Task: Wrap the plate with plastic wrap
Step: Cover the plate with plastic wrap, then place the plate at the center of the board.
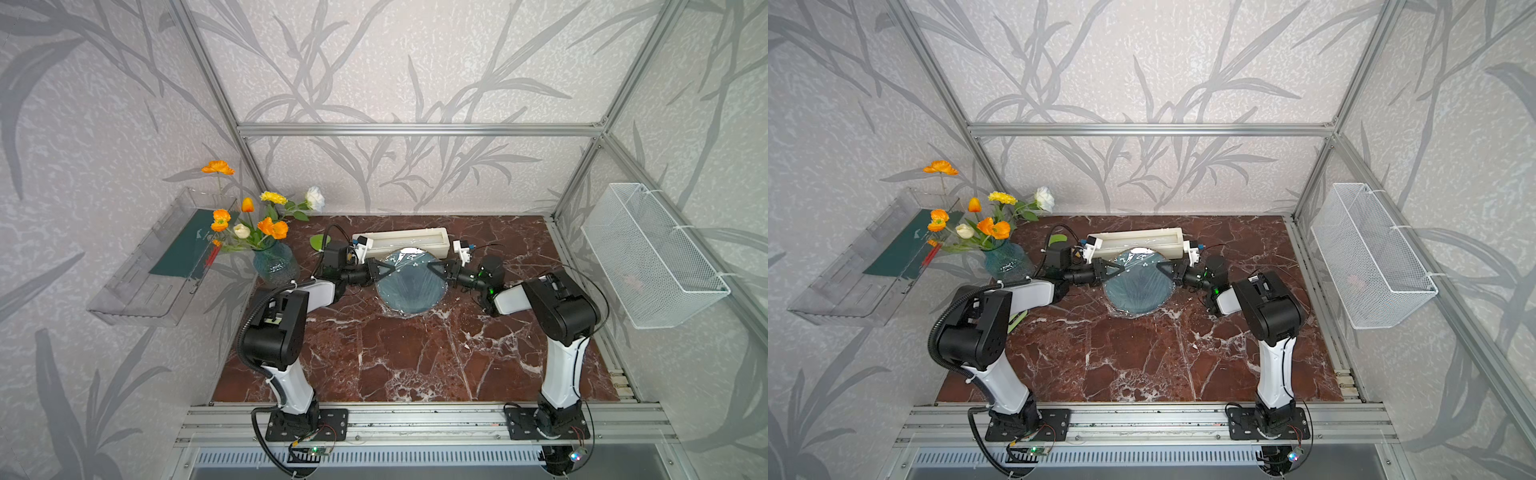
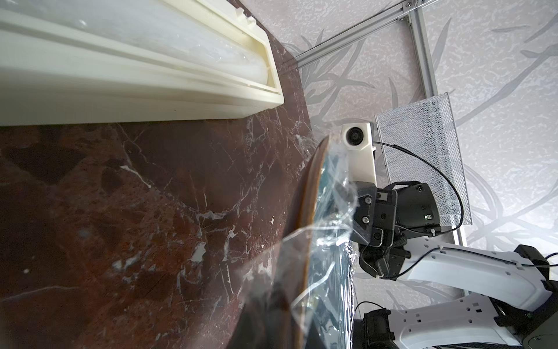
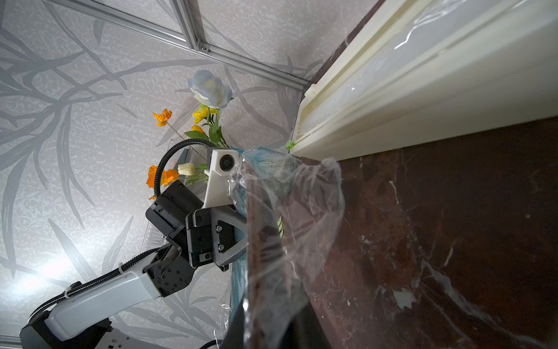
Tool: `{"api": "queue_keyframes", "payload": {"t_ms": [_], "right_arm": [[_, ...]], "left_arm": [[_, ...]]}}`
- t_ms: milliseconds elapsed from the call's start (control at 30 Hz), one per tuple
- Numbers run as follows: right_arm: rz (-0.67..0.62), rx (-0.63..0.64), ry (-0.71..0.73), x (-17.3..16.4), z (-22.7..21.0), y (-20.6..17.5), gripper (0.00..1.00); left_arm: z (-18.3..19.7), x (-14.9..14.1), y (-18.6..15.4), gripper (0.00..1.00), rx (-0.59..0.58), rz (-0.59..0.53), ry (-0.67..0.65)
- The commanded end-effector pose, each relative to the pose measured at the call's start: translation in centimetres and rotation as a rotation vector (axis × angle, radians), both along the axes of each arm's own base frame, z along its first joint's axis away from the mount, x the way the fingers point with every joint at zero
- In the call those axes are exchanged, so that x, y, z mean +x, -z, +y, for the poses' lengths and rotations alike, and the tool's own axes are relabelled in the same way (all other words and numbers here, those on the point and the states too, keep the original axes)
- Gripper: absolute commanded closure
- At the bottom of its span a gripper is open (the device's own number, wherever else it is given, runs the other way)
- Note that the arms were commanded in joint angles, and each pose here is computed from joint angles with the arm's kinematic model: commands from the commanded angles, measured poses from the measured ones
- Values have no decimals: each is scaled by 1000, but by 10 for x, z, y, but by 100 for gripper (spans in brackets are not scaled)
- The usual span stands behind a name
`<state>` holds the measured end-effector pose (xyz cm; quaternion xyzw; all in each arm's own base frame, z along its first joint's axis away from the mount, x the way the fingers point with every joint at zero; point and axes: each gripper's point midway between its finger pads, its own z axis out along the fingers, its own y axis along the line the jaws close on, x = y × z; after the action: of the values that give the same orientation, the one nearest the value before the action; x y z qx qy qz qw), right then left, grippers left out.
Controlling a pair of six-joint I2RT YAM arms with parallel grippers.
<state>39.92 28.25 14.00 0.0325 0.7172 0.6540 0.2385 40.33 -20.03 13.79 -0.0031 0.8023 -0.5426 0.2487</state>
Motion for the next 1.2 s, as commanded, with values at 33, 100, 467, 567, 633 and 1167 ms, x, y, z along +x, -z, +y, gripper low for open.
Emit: {"api": "queue_keyframes", "payload": {"t_ms": [33,100,467,567,633,1167], "right_arm": [[-73,66,-119,-26,8,-37,93],[-63,62,-113,-24,8,-37,96],[13,-117,-44,-7,5,10,100],[24,-194,-25,-1,3,32,100],[27,-222,-20,5,3,43,100],[104,-274,15,-11,-35,77,44]], "left_arm": [[14,26,-48,100,-59,-137,-93],[14,27,-40,90,-56,-110,-99],[47,12,5,0,274,7,-197],[69,6,10,0,414,24,-274],[78,2,9,0,458,16,-308],[95,-30,15,0,459,-48,-463]]}}
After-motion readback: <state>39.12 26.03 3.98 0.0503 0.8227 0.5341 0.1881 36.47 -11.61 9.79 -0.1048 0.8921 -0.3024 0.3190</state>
